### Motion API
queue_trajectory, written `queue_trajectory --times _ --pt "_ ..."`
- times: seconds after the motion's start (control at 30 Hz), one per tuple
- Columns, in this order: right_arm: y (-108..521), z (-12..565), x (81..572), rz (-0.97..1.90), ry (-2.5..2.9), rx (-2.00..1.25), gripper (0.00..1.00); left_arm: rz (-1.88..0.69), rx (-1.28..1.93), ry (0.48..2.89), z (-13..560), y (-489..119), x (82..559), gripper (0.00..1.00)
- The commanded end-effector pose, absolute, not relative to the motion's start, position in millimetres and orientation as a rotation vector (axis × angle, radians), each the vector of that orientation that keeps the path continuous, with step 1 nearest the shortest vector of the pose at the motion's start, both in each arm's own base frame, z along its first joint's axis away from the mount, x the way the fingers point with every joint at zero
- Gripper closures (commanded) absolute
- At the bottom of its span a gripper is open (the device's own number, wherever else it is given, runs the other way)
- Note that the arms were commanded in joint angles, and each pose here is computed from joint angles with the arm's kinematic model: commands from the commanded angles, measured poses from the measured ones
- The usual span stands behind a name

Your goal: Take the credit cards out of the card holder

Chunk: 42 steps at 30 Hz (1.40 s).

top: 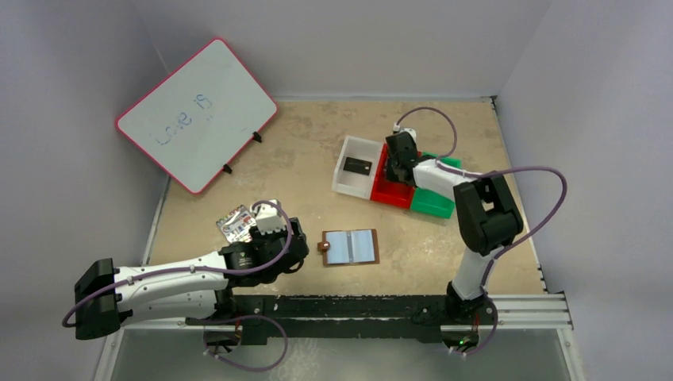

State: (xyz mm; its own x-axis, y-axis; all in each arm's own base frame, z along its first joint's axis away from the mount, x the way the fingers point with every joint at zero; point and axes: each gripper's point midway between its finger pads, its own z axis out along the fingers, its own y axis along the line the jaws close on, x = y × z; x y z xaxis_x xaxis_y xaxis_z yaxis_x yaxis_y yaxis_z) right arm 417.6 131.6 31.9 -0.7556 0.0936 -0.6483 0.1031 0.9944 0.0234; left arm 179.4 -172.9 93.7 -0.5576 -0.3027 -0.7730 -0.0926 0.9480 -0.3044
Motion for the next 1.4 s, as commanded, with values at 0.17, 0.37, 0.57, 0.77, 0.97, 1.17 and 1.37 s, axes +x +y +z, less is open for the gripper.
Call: queue_trajectory --times 0.17,0.37,0.57,0.77,0.97,1.17,1.37 --pt "151.5 120.5 399.4 0.248 2.245 0.046 0.77 -0.322 -0.318 2.116 111.6 -182.2 187.5 0.25" --pt "162.1 141.3 356.6 0.460 2.180 0.039 0.66 -0.340 -0.318 2.138 104.4 -189.6 186.1 0.23" --pt "175.4 140.2 304.4 0.711 2.141 0.060 0.54 -0.378 -0.327 2.171 88.5 -201.0 183.8 0.19" --pt "191.4 118.6 253.3 0.974 2.153 0.100 0.55 -0.384 -0.376 2.181 75.6 -206.0 184.3 0.17" --pt "186.1 93.2 233.9 0.986 2.210 0.185 0.60 -0.385 -0.381 2.194 71.3 -214.6 186.1 0.18" --pt "165.9 133.1 269.3 0.785 2.116 0.220 0.48 -0.362 -0.395 2.172 78.7 -212.4 190.2 0.18" --pt "171.3 164.7 314.7 0.686 2.097 0.184 0.19 -0.344 -0.391 2.151 90.3 -207.5 192.3 0.18"
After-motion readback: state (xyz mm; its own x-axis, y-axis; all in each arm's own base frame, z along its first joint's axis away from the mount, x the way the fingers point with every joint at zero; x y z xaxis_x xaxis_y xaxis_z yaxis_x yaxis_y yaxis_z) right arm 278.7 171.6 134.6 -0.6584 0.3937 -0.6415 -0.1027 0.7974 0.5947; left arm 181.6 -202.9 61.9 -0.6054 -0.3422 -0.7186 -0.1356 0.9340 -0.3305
